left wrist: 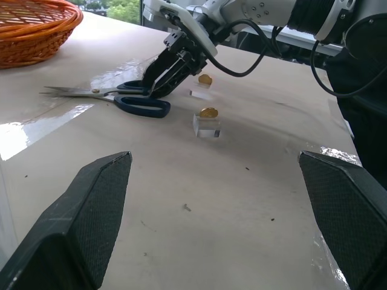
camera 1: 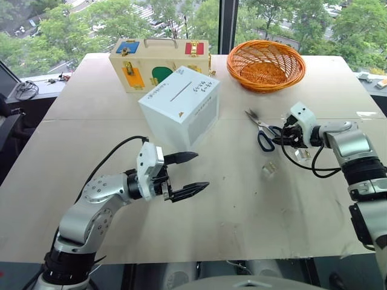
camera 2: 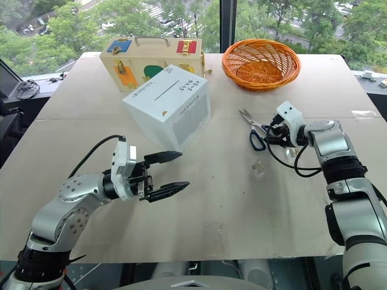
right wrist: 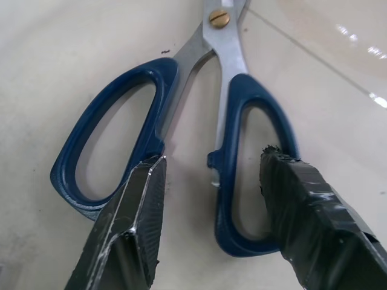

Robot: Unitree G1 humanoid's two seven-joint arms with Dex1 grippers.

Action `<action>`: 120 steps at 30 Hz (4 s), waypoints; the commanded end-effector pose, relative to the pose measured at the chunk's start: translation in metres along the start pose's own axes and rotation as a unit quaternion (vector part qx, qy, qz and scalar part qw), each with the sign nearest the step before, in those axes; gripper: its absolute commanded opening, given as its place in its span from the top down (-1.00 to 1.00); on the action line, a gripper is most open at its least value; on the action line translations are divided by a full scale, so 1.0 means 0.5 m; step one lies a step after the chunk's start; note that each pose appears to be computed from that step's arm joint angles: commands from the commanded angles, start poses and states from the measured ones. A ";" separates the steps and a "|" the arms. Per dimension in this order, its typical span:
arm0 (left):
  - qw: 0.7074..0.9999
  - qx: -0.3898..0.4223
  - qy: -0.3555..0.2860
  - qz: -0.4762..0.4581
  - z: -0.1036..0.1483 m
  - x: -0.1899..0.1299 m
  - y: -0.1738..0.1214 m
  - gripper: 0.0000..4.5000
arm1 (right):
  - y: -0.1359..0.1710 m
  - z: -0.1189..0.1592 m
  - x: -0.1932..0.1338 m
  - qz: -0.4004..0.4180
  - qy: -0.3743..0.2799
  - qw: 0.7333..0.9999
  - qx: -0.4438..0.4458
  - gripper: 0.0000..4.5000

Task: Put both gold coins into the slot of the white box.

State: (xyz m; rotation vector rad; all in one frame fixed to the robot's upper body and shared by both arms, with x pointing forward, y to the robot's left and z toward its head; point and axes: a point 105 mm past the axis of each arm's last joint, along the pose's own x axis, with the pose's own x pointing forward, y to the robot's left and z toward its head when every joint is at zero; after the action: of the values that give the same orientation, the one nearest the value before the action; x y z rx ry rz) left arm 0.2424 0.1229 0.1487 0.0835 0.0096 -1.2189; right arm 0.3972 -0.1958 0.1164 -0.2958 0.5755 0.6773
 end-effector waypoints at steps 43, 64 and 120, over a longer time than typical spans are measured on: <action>0.999 0.028 -0.015 -0.017 0.022 0.010 -0.014 -1.00 | 0.071 -0.070 0.066 -0.022 0.089 0.996 0.015 0.35; 0.999 0.028 -0.017 -0.014 0.024 0.014 -0.011 -1.00 | -0.001 0.072 -0.100 -0.067 -0.031 0.997 -0.017 0.97; 0.999 0.024 -0.032 -0.017 0.039 0.026 -0.013 -1.00 | -0.002 0.250 -0.128 0.054 -0.154 0.987 -0.017 0.85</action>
State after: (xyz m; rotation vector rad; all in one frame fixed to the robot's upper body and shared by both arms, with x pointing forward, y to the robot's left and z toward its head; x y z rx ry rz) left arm 0.2433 0.1107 0.1592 0.0884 -0.0376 -1.2261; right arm 0.4247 -0.1838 0.2096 -0.2429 0.4185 0.7402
